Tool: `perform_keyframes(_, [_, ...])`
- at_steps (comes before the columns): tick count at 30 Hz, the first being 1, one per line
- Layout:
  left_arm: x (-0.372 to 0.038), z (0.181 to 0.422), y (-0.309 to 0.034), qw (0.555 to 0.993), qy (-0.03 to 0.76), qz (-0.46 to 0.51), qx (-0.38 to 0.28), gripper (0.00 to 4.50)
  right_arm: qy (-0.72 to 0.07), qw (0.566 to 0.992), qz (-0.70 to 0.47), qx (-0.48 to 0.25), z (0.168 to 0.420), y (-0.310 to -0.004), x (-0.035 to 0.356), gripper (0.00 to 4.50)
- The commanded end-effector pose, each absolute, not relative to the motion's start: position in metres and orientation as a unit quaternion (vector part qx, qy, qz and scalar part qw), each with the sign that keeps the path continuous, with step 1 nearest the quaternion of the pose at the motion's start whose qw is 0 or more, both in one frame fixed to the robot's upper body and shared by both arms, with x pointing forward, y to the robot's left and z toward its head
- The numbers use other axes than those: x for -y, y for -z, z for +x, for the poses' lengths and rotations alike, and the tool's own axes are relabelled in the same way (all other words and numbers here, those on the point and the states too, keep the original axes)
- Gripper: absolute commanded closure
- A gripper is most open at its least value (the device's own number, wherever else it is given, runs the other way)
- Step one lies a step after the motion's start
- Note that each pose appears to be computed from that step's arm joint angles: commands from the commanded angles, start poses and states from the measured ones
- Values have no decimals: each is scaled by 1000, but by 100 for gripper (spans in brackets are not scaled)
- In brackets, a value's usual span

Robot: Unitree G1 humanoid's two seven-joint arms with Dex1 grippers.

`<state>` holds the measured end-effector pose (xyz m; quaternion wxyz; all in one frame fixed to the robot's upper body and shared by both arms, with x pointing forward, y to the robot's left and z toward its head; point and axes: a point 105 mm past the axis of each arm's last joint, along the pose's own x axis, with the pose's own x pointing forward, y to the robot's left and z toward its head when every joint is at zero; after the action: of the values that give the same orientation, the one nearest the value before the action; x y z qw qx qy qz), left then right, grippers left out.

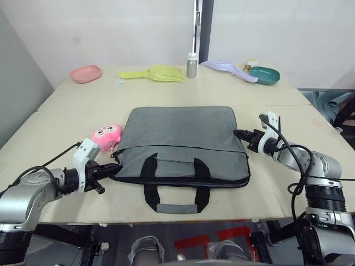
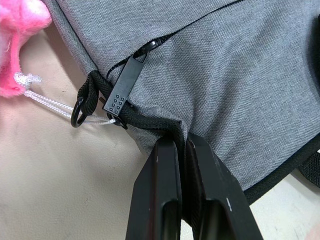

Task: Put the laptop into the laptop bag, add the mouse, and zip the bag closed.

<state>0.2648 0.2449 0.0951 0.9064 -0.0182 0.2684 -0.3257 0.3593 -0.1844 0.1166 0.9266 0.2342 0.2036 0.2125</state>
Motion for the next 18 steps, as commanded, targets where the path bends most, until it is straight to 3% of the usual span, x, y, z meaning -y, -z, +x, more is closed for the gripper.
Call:
perform_keyframes(1, [-241, 258, -86, 891, 343, -15, -296, 450, -212, 932, 230, -184, 362, -123, 185, 447])
perform_keyframes(18, [-242, 246, -82, 876, 357, -16, -323, 450, -220, 931, 233, -172, 373, -124, 168, 447])
